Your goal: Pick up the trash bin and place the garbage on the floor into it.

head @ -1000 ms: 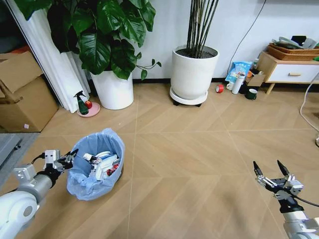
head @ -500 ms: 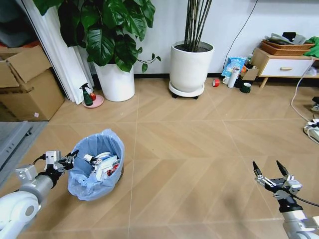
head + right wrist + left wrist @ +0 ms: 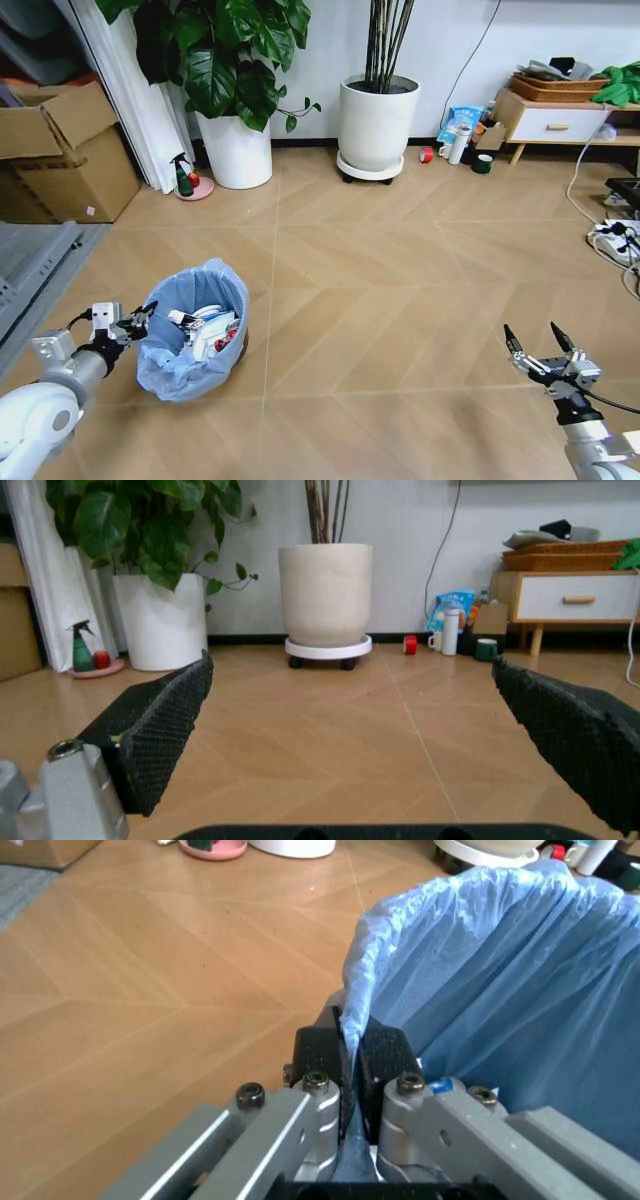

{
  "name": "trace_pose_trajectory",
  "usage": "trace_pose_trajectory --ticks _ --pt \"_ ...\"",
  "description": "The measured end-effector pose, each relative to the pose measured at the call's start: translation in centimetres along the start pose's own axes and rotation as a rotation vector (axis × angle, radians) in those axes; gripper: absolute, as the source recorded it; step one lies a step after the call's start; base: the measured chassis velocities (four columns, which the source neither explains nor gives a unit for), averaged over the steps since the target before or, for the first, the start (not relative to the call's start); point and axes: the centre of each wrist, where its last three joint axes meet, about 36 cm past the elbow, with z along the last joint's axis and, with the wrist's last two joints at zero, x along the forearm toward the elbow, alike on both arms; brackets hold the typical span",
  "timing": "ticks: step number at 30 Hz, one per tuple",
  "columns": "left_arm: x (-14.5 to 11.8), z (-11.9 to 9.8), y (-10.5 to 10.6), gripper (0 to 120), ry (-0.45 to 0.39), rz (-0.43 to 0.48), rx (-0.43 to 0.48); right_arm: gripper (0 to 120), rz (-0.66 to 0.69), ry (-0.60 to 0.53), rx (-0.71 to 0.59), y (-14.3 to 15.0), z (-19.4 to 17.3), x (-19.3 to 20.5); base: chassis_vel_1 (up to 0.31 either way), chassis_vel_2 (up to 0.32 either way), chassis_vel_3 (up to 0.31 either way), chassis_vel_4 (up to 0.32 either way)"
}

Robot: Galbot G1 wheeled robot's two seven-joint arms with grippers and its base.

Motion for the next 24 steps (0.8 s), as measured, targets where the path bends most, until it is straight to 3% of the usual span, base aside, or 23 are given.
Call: trace_pose_trajectory --ticks 24 --pt "0.20 0.11 -0.11 0 -0.006 -0.005 0.010 100 -0.009 -0.005 0.004 0.07 -0.06 0.09 0.193 -0.202 -0.198 0.197"
